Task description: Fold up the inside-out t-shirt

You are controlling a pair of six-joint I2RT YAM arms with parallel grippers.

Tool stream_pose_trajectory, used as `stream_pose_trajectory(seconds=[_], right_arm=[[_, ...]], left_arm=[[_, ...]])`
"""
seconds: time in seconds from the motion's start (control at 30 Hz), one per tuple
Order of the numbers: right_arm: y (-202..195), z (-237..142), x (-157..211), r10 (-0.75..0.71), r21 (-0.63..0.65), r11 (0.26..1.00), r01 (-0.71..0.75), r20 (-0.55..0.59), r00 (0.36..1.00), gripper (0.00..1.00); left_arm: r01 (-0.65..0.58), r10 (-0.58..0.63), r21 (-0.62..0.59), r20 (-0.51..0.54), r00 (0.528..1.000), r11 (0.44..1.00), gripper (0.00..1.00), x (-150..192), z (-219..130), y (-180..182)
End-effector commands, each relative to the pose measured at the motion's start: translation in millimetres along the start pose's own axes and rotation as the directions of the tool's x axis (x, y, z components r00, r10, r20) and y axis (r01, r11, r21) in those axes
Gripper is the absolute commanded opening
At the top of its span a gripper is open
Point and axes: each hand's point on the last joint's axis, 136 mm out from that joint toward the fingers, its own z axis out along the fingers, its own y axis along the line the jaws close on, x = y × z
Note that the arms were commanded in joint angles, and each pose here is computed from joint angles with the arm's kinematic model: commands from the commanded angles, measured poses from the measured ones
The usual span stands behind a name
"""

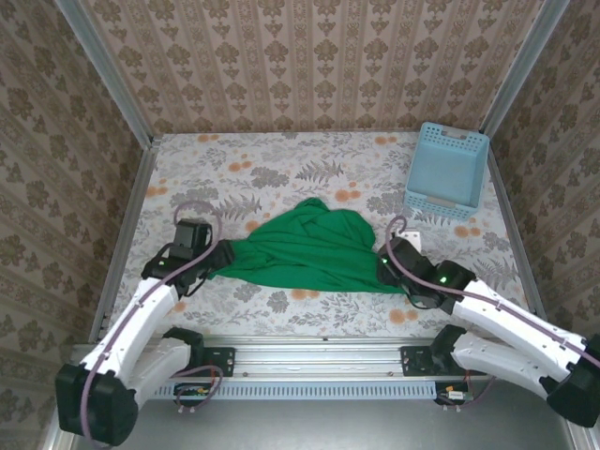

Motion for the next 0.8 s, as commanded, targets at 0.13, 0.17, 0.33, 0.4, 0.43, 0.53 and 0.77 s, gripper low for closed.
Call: stream_pose_trajectory(seconds=[0.13, 0.17, 0.33, 0.4, 0.43, 0.53, 0.77], right_arm=[[76.3, 34.2, 9.5, -0.060, -0.206, 0.977, 0.052, -0.031, 0.998, 0.63], [79.8, 38.9, 10.0, -0.072, -0.199, 0.978, 0.064, -0.033, 0.997, 0.64], [90.8, 55.9, 14.0, -0.137, -0.179, 0.976, 0.125, -0.059, 0.989, 0.70], [96.1, 63.3, 16.1, -0.162, -0.180, 0.973, 0.146, -0.074, 0.984, 0.71], [97.6, 66.4, 15.4, -0.169, -0.173, 0.973, 0.154, -0.076, 0.983, 0.71], [97.0, 78.6, 11.2, -0.192, -0.109, 0.977, 0.182, -0.083, 0.978, 0.67], [85.8, 93.7, -16.4, -0.217, 0.006, 0.976, 0.218, -0.057, 0.975, 0.26]], left_arm=[[-0.225, 0.235, 0.079, -0.161, 0.959, 0.971, 0.61, 30.7, 37.5, -60.6], [-0.270, 0.276, 0.060, -0.188, 0.943, 0.961, 0.62, 36.3, 44.8, -64.6], [-0.361, 0.344, -0.020, -0.257, 0.903, 0.932, 0.61, 50.2, 70.4, -66.0], [-0.358, 0.331, -0.057, -0.267, 0.905, 0.932, 0.60, 50.9, 77.5, -59.1], [-0.357, 0.328, -0.069, -0.267, 0.906, 0.932, 0.59, 50.5, 79.5, -57.4], [-0.353, 0.319, -0.085, -0.272, 0.908, 0.932, 0.53, 51.0, 87.4, -53.9], [-0.320, 0.288, -0.073, -0.283, 0.915, 0.945, 0.24, 53.9, 95.3, -49.0]])
